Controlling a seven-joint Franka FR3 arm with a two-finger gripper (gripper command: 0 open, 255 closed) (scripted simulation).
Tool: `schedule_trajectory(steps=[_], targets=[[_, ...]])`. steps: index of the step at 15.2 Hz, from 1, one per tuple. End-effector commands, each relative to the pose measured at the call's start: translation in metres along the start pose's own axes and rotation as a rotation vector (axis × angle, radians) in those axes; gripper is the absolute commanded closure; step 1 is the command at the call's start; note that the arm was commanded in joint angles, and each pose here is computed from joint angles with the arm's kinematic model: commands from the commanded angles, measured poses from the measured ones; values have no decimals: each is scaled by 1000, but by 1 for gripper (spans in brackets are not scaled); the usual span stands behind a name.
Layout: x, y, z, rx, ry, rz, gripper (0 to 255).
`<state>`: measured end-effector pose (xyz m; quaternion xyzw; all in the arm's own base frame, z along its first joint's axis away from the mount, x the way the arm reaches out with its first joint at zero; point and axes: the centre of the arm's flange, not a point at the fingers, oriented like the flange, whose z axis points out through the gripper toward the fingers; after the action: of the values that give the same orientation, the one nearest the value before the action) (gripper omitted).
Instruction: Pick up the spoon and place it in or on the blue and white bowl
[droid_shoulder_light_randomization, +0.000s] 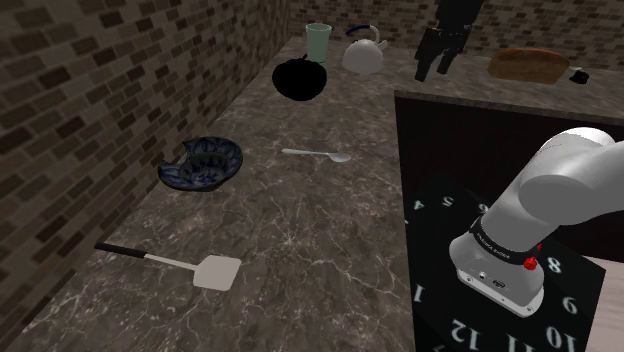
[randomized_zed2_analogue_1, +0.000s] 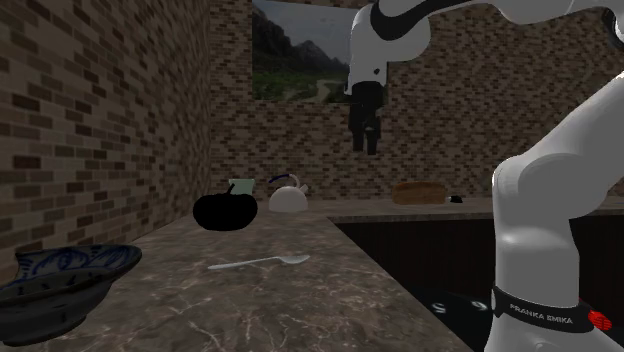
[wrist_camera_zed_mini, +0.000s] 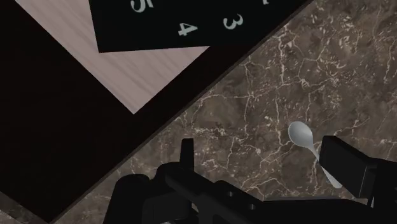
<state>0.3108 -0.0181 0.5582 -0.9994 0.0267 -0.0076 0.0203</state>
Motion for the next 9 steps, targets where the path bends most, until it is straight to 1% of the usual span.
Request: schedule_trajectory(steps=[1,9], targets=[[0,0,0,0,0,0,0],[48,-49,70,46,55,-163,0]])
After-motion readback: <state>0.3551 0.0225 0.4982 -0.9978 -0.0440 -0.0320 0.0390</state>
